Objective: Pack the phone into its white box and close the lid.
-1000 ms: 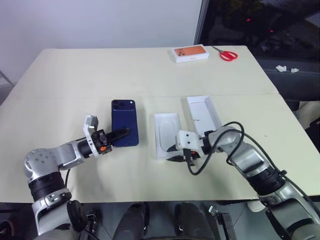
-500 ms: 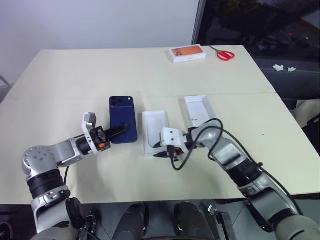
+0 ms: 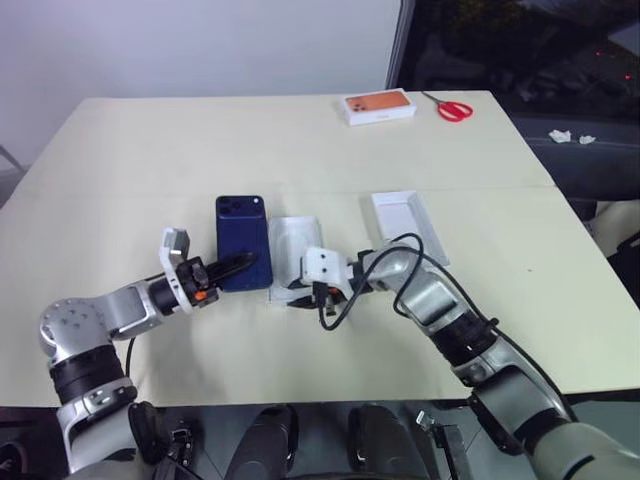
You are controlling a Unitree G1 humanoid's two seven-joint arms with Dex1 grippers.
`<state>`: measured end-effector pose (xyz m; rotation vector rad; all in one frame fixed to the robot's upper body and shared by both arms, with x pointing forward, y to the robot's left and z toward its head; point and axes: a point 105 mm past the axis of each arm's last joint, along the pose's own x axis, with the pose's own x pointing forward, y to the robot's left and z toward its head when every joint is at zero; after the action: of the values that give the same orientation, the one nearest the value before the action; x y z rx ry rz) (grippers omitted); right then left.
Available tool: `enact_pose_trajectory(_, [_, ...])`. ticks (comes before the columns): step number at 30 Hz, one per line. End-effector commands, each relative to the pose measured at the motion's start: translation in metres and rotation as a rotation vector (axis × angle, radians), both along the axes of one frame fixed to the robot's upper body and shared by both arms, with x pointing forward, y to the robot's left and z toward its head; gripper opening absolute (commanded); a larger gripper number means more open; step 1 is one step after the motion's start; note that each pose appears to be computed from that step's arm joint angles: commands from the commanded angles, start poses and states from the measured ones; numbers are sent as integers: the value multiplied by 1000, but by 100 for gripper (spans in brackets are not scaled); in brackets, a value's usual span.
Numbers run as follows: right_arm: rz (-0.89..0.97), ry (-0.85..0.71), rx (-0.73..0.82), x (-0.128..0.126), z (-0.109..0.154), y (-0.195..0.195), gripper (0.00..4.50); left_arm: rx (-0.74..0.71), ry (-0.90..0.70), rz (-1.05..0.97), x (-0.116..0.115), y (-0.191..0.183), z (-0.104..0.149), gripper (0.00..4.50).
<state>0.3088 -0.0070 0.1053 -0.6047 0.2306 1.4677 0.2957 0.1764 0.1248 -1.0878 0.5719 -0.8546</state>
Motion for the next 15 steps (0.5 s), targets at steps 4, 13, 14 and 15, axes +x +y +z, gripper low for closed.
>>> enact_pose_trajectory(4, [4, -10, 140, -7, 50, -2, 153, -33, -68, 1, 3, 1, 14, 0])
enact_pose_trajectory(13, [-157, -23, 169, 18, 62, -44, 345, -47, -70, -38, 8, -17, 15, 0])
enact_pose_trajectory(14, [-164, -25, 170, 19, 63, -50, 397, -32, -76, -44, 7, -21, 13, 0])
enact_pose_trajectory(15, [-174, -26, 167, 20, 63, -57, 447, -19, -78, -48, 6, -24, 10, 0])
